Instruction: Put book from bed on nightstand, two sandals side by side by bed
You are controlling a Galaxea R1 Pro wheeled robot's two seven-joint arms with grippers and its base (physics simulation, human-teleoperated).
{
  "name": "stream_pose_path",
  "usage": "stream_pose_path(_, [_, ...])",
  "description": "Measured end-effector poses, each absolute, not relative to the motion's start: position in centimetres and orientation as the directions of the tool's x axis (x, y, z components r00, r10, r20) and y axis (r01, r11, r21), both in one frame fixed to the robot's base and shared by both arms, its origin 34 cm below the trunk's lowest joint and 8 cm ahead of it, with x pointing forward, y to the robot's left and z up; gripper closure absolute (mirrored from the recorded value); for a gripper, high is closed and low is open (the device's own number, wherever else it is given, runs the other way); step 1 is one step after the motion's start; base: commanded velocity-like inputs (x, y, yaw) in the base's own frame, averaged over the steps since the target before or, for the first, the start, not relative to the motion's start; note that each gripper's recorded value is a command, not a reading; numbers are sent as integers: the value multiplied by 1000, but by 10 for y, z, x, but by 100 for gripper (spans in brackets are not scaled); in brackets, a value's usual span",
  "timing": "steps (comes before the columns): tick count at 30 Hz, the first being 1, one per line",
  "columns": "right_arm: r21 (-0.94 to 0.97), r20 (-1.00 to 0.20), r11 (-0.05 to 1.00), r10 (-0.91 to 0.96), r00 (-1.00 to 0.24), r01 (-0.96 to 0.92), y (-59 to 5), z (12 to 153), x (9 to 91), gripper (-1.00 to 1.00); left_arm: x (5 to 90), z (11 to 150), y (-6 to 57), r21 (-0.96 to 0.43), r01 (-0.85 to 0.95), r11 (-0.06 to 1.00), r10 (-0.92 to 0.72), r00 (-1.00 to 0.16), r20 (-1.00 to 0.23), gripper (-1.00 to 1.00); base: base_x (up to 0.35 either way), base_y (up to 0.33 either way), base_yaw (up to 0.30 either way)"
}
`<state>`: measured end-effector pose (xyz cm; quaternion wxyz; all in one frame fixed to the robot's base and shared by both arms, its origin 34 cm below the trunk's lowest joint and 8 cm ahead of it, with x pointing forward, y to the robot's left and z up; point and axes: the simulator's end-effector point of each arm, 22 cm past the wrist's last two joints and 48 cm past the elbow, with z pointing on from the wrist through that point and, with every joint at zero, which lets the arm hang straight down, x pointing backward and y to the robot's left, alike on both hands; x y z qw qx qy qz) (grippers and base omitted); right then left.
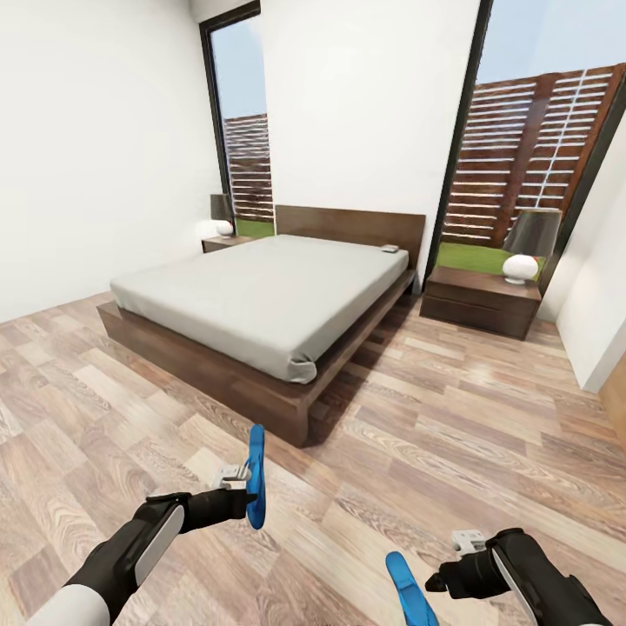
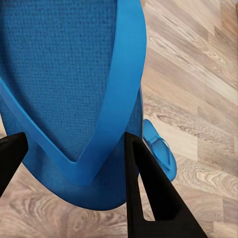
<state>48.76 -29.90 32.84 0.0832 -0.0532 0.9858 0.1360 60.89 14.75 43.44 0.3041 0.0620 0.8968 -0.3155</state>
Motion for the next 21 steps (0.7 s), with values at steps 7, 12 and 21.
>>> stream_pose_path(7, [261, -180, 957, -84, -980, -129, -297, 313, 484, -100, 603, 422, 126, -553, 312, 773, -89, -809, -581, 100, 0, 0, 0])
stream_pose_path(12, [259, -181, 957, -84, -980, -130, -298, 302, 481, -100, 599, 413, 115, -563, 317, 763, -91, -809, -580, 100, 0, 0, 0])
stream_pose_path(21, [260, -182, 957, -83, -980, -130, -298, 284, 478, -100, 594, 393, 110, -568, 318, 759, -92, -811, -578, 100, 0, 0, 0])
